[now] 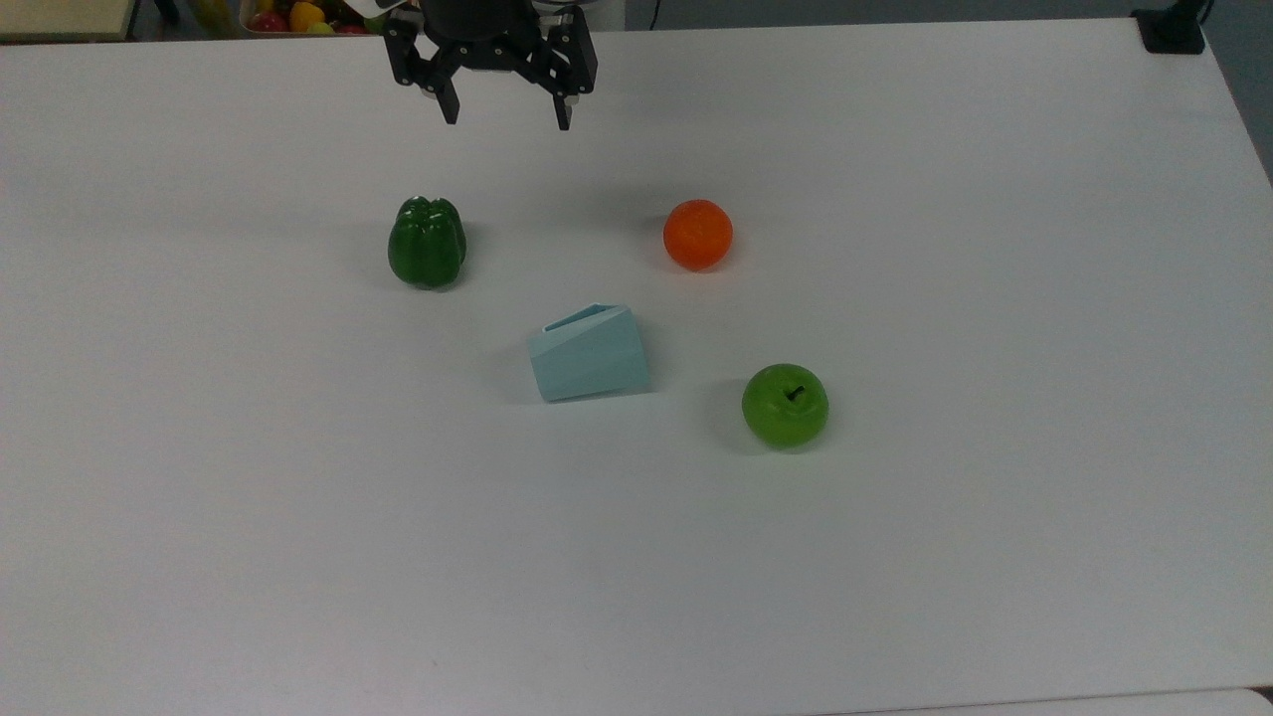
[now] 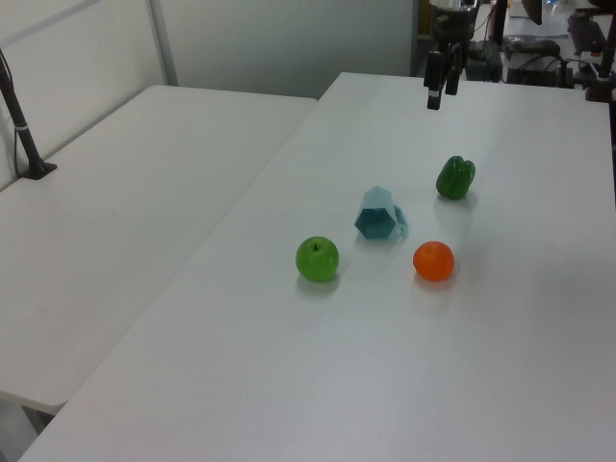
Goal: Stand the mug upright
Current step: 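Move the gripper down toward the light blue mug lying on its side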
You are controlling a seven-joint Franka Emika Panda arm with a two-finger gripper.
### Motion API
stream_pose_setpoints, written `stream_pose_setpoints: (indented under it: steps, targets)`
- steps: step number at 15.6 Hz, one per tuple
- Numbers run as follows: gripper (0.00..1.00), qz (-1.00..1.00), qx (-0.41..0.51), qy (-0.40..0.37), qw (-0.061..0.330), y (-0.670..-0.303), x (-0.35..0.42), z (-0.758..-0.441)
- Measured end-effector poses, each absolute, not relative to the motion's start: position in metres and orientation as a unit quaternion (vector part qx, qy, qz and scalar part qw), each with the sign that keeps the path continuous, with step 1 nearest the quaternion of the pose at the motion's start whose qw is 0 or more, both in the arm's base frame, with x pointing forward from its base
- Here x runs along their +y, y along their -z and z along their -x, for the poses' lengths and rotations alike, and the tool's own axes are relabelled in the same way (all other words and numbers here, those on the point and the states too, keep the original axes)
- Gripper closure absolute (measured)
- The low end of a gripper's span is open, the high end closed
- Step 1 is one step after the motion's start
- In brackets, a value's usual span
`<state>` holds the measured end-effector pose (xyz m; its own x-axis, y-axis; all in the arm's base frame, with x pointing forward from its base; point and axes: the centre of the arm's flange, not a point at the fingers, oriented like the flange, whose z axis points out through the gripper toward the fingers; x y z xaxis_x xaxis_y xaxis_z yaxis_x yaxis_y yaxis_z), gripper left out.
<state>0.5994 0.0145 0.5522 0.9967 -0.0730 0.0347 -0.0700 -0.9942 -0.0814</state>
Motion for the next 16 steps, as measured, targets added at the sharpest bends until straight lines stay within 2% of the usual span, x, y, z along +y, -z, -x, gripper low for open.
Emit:
stream_pose_setpoints:
  steps: [6, 10, 13, 16]
  targets:
    - [0.00, 0.997, 0.049, 0.039, 0.035, -0.547, 0.019, -0.609]
    - [0.00, 0.999, 0.024, 0.048, 0.005, -0.539, 0.040, -0.615]
    - [0.00, 0.998, 0.009, 0.046, -0.039, -0.523, 0.073, -0.624]
    - [0.00, 0.989, 0.015, 0.057, -0.132, -0.492, 0.121, -0.639]
